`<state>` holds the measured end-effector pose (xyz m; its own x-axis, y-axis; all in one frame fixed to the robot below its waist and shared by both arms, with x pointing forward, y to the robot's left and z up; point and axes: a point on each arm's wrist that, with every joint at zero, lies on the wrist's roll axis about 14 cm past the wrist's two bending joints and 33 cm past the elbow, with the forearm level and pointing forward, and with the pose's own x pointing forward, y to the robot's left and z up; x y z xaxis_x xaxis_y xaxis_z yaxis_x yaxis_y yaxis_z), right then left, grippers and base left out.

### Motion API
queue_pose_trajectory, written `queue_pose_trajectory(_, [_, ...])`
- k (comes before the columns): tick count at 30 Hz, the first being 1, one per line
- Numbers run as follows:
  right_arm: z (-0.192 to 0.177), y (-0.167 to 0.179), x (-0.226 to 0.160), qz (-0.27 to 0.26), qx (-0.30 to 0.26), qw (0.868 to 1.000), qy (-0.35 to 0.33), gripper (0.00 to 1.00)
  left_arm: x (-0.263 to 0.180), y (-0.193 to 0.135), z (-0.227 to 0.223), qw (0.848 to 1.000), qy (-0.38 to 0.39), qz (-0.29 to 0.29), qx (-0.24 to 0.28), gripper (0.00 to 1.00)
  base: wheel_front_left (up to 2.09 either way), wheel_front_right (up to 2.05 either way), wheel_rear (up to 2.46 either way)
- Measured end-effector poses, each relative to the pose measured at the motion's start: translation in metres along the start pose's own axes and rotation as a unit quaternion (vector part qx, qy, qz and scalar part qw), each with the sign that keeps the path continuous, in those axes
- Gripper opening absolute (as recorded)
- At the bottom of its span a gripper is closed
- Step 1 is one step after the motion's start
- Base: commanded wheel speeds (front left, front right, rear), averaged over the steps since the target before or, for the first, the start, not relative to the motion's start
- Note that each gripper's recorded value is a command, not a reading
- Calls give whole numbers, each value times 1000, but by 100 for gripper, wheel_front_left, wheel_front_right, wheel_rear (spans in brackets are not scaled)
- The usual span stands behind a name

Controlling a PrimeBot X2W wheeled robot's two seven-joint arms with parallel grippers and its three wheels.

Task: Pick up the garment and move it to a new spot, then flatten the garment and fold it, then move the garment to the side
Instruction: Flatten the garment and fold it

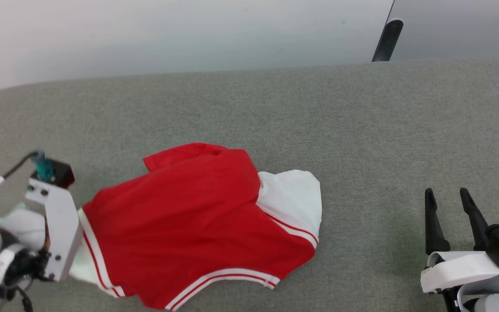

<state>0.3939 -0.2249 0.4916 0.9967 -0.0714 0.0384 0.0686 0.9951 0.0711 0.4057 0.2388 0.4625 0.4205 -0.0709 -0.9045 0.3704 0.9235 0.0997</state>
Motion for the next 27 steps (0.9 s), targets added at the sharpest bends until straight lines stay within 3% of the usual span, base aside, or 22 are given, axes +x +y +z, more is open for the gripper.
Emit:
queue_pose_trajectory(9, [-3,4,0,6,0,1000,5,100,37,3,-38,998,44,0,-39,0,0,0,0])
queue_pose_trajectory(12, [-3,7,-1,11,0,1000,5,100,41,7,-43,998,41,5,-54,11,0,0,0])
queue_pose_trajectory(13, [-2,9,-1,13,0,1000,4,100,41,8,-43,998,37,6,-59,22,0,0,0])
queue_pose_trajectory(14, [-2,10,-1,15,-1,1000,4,100,40,9,-40,998,26,8,-63,44,0,0,0])
queue_pose_trajectory(15, [-2,11,-1,17,-2,1000,4,100,38,11,-36,997,16,10,-69,95,0,0,0])
queue_pose_trajectory(16, [-2,13,-2,19,-3,1000,4,100,35,12,-31,997,5,12,-71,100,0,0,0])
queue_pose_trajectory(27, [-3,50,-5,76,-13,997,9,100,-16,20,2,987,-131,44,-77,100,0,0,0])
